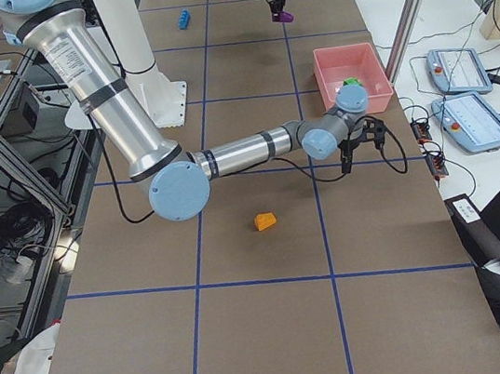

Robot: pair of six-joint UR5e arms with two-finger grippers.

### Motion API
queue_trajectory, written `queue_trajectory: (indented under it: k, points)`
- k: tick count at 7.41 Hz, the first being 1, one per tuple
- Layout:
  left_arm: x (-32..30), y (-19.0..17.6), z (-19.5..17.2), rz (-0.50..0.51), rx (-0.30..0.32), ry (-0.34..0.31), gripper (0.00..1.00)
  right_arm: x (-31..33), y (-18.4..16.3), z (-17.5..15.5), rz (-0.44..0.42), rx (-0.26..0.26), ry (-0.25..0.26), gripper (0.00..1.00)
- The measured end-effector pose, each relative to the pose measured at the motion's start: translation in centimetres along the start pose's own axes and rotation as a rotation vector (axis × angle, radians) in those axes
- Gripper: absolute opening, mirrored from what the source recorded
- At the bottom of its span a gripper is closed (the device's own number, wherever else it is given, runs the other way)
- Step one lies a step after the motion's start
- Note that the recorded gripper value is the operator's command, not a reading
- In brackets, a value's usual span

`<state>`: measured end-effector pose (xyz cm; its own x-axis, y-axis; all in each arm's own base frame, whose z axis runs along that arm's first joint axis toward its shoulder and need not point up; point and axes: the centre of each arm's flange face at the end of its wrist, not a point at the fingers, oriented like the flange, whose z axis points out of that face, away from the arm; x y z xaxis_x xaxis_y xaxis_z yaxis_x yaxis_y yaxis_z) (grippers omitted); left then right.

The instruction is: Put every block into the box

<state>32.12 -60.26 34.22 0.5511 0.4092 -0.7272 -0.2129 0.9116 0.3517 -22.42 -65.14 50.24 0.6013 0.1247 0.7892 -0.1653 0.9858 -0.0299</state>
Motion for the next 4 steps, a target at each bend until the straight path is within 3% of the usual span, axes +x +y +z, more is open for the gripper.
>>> queue_trajectory:
  k: [2, 4]
  points:
    - [7.3, -12.3, -1.4, -0.183, 0.04, 0.006, 0.0, 4.3, 3.9, -0.3, -0.101, -0.04, -0.015, 1.0]
    - [12.0, -20.2, -1.4, -0.25, 0.122, -0.044, 0.0, 8.3, 8.2, -0.1, -0.192, -0.084, -0.017, 1.0]
